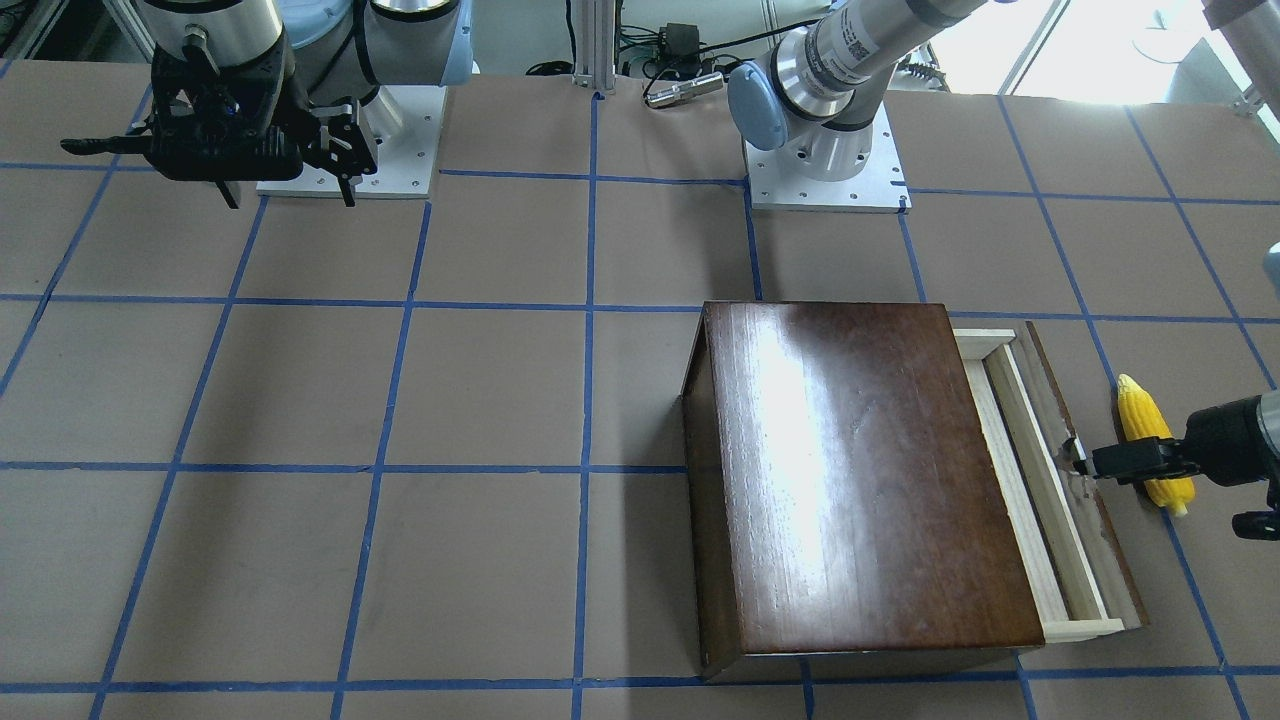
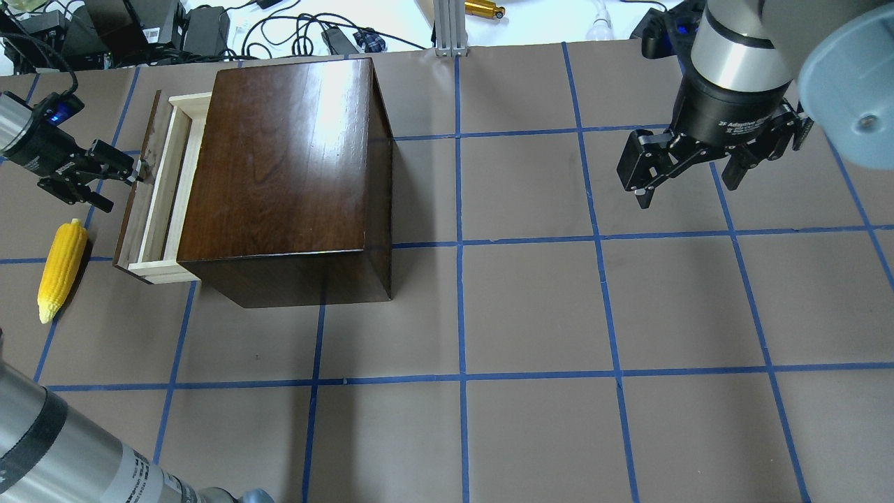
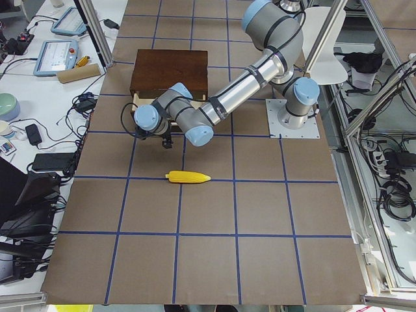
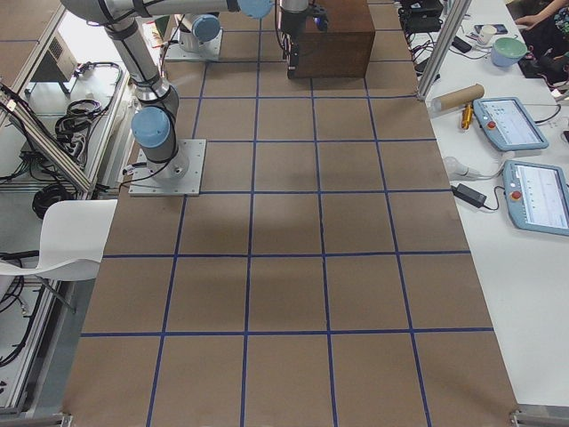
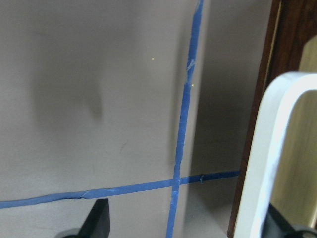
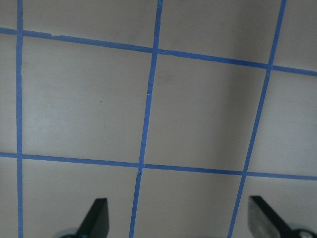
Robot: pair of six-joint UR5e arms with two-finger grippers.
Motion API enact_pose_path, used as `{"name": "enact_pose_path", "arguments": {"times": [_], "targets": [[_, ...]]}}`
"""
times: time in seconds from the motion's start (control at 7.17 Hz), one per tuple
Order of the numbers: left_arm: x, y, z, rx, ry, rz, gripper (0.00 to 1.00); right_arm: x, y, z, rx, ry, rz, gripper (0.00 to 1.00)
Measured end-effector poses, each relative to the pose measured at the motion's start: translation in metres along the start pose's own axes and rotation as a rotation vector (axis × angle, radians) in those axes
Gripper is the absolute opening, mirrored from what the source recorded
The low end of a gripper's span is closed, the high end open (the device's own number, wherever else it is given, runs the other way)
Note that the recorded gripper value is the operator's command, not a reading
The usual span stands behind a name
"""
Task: Open drawer and put corn inside
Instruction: 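Pull the drawer handle outward with the left gripper to open the drawer, then release the handle and move the left gripper back toward the corn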
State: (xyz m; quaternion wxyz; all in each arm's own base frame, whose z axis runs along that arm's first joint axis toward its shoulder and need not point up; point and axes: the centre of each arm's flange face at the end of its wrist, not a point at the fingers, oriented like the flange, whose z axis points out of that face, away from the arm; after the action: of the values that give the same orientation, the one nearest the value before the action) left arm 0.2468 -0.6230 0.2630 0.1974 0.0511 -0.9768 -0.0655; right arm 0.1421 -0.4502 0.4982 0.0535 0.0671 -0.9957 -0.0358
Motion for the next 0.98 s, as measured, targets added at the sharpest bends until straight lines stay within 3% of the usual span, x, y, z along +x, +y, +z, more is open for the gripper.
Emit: {"name": "enact_pose_path", "arguments": {"times": [0.98], "targets": [[-0.017, 0.011, -0.017, 0.025, -0.006, -0.029, 1.0, 0.0, 0.0, 0.0, -0.001, 0.0, 0.001, 1.0]]}}
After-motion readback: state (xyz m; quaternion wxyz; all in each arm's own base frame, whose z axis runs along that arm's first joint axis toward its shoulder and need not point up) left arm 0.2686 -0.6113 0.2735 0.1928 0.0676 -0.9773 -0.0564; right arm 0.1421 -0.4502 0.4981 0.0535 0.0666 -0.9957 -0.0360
